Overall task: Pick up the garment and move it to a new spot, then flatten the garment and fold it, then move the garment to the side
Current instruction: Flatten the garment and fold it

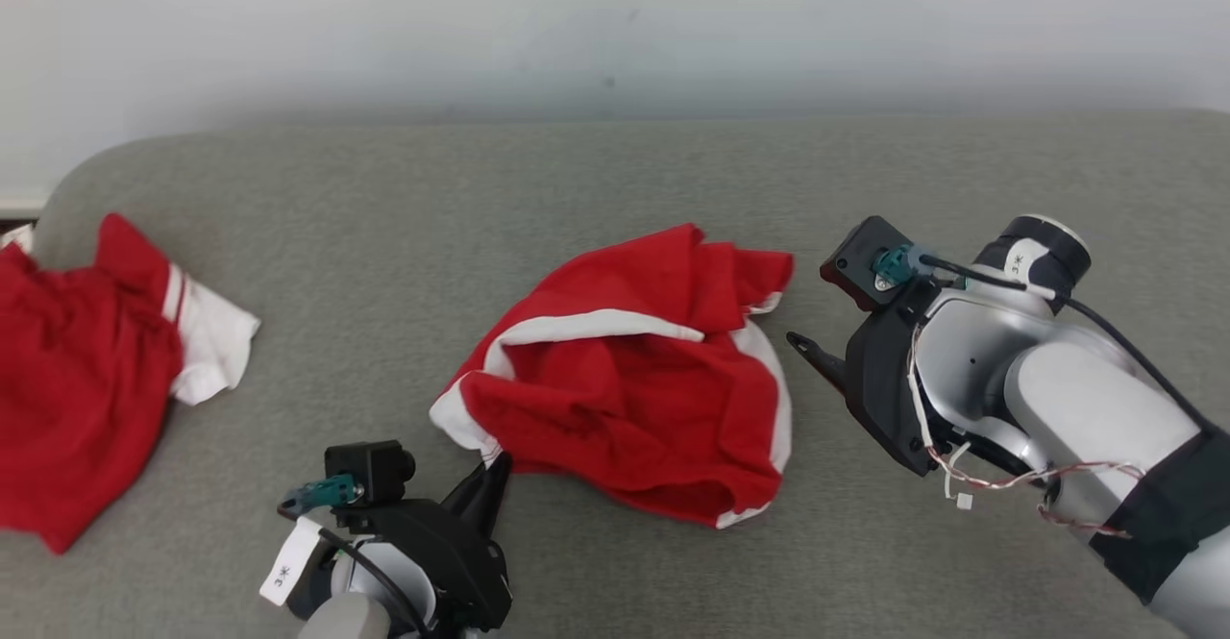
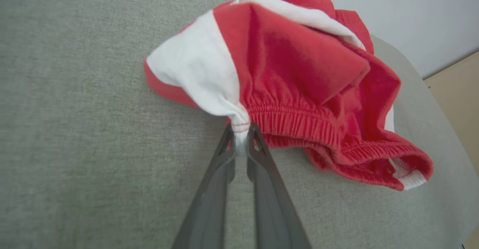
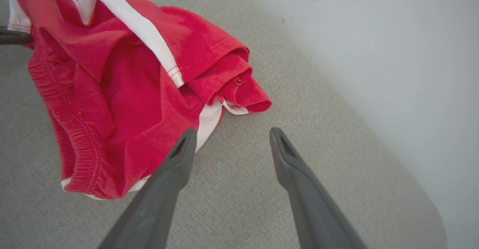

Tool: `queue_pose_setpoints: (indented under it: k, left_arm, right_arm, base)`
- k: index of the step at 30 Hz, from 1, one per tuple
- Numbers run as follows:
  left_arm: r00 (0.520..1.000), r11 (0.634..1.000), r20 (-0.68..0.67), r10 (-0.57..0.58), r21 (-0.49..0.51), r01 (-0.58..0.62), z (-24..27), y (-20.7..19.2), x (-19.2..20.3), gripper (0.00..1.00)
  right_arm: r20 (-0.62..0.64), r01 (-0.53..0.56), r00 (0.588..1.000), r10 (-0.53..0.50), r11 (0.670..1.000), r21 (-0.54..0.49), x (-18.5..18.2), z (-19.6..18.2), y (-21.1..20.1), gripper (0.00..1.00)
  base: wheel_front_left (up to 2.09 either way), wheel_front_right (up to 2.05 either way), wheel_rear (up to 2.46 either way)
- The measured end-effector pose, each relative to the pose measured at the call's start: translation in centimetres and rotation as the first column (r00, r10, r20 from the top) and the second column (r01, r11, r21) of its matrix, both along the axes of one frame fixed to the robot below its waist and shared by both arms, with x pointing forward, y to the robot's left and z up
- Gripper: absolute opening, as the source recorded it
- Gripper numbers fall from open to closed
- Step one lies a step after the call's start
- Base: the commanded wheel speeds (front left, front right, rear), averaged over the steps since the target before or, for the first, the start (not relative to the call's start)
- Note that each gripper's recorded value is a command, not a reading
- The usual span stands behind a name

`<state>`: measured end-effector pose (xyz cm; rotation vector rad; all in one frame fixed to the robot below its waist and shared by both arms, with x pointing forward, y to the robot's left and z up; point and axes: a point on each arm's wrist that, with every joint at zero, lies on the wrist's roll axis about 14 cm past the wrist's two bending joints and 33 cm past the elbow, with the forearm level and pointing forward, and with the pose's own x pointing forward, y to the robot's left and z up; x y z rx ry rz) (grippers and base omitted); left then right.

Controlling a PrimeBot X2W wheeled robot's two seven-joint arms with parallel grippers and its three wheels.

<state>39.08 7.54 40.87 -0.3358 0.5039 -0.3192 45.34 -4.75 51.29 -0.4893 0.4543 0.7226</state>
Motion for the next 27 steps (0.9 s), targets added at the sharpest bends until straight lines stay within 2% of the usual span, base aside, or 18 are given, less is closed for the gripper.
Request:
queue_pose_setpoints:
  k: [7, 12, 23, 24, 25, 26, 27]
  left_arm:
    - [0.999, 0.999, -0.011, 0.040, 0.014, -0.039, -0.5, 1.7, -0.1, 0.00]
    - [0.997, 0.997, -0.013, 0.070, 0.023, -0.070, -0.9, 2.9, 0.4, 0.00]
    - [0.993, 0.993, -0.034, 0.116, 0.015, -0.115, -2.0, 4.1, 1.2, 0.00]
    - [0.993, 0.993, -0.035, 0.116, 0.012, -0.116, -2.1, 4.1, 1.2, 0.00]
    - [0.993, 0.993, -0.032, 0.115, 0.011, -0.115, -2.1, 4.0, 1.2, 0.00]
    - [0.993, 0.994, -0.035, 0.112, 0.011, -0.112, -2.2, 3.9, 1.1, 0.00]
    - [0.993, 0.994, -0.035, 0.111, 0.010, -0.111, -2.2, 3.9, 1.1, 0.00]
  right_arm:
    - [-0.012, -0.128, 0.992, 0.128, 0.992, -0.019, 1.8, -0.1, 3.6, 1.00]
    - [-0.026, -0.177, 0.984, 0.176, 0.983, -0.043, 3.1, -2.2, 4.6, 1.00]
    - [-0.033, -0.243, 0.969, 0.245, 0.968, 0.057, 3.9, -5.8, 7.9, 1.00]
    - [-0.033, -0.244, 0.969, 0.246, 0.968, 0.060, 3.8, -6.1, 7.9, 0.82]
    - [-0.033, -0.242, 0.969, 0.244, 0.968, 0.059, 3.8, -6.3, 7.8, 0.42]
    - [-0.033, -0.236, 0.971, 0.238, 0.970, 0.055, 3.9, -6.6, 7.5, 0.29]
    - [-0.032, -0.230, 0.972, 0.232, 0.972, 0.056, 4.0, -6.8, 7.3, 0.22]
  base:
    - [0.00, 0.00, 0.00]
    - [0.00, 0.00, 0.00]
    - [0.00, 0.00, 0.00]
    - [0.00, 0.00, 0.00]
    - [0.00, 0.00, 0.00]
    - [0.00, 0.00, 0.00]
    - [0.00, 0.00, 0.00]
